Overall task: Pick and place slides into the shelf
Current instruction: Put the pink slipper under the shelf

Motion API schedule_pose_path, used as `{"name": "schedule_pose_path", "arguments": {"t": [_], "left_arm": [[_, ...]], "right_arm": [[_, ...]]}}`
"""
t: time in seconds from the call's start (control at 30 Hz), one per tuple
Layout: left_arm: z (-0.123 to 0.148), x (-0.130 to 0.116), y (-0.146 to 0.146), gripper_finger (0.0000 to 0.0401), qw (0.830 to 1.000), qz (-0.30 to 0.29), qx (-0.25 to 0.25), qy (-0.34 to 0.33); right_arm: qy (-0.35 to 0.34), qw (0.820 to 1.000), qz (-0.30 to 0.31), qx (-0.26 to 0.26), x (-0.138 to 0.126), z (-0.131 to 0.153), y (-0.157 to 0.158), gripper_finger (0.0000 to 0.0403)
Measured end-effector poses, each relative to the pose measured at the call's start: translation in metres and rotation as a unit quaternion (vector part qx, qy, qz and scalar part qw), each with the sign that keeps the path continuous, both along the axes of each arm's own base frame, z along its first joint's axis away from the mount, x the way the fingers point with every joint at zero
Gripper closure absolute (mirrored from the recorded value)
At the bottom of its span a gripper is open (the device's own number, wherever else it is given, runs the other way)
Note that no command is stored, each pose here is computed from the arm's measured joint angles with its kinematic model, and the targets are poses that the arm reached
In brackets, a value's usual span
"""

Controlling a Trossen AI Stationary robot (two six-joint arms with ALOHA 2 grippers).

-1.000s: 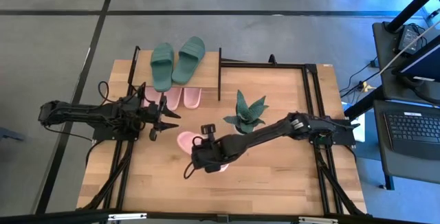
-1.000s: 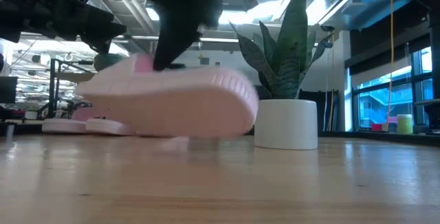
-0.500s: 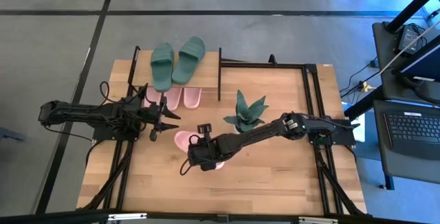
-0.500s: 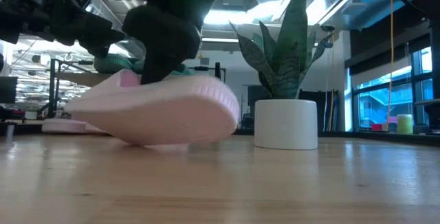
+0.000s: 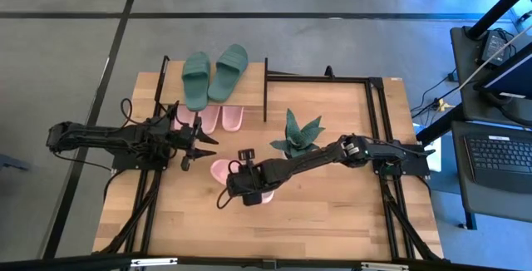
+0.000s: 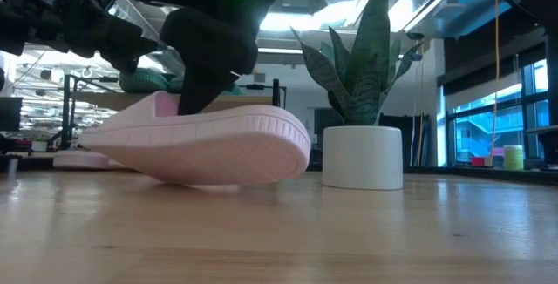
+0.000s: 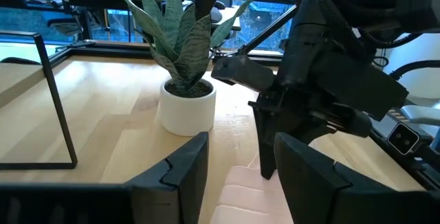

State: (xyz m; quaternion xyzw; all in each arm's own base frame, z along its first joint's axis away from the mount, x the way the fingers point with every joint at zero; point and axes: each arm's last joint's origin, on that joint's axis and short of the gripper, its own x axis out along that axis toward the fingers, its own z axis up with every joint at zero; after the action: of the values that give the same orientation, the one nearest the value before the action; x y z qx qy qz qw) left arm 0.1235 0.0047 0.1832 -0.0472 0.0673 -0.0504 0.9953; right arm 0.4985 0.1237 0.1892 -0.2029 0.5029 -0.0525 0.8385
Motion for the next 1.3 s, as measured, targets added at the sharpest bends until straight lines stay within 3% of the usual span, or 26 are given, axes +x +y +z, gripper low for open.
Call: {"name": "schedule_pose_path", "arguments": {"t": [0.4, 0.7, 0.9, 1.07, 1.3], "left_arm": [[0.0, 0.0, 0.0, 0.0241, 1.0, 0.0, -0.001, 0.0], [0.0, 0.0, 0.0, 0.0241, 1.0, 0.0, -0.014, 0.002], [0.0, 0.0, -0.001, 0.0241, 1.0, -0.007, -0.027, 0.003], [0.0, 0.0, -0.001, 0.0241, 1.0, -0.006, -0.027, 0.003], [0.0, 0.0, -0.001, 0.0241, 0.999, -0.018, -0.028, 0.003]], "right_arm": [[0.009, 1.0, -0.001, -0.004, -0.002, 0.001, -0.002, 0.0278], [0.049, 0.999, -0.004, 0.008, -0.012, 0.029, -0.001, 0.0251], [0.081, 0.997, -0.011, 0.004, -0.039, 0.065, 0.004, 0.0249], [0.043, 0.999, -0.002, 0.019, -0.071, 0.117, 0.02, 0.0249], [-0.012, 0.998, 0.065, 0.015, -0.123, 0.184, 0.038, 0.0249]]}}
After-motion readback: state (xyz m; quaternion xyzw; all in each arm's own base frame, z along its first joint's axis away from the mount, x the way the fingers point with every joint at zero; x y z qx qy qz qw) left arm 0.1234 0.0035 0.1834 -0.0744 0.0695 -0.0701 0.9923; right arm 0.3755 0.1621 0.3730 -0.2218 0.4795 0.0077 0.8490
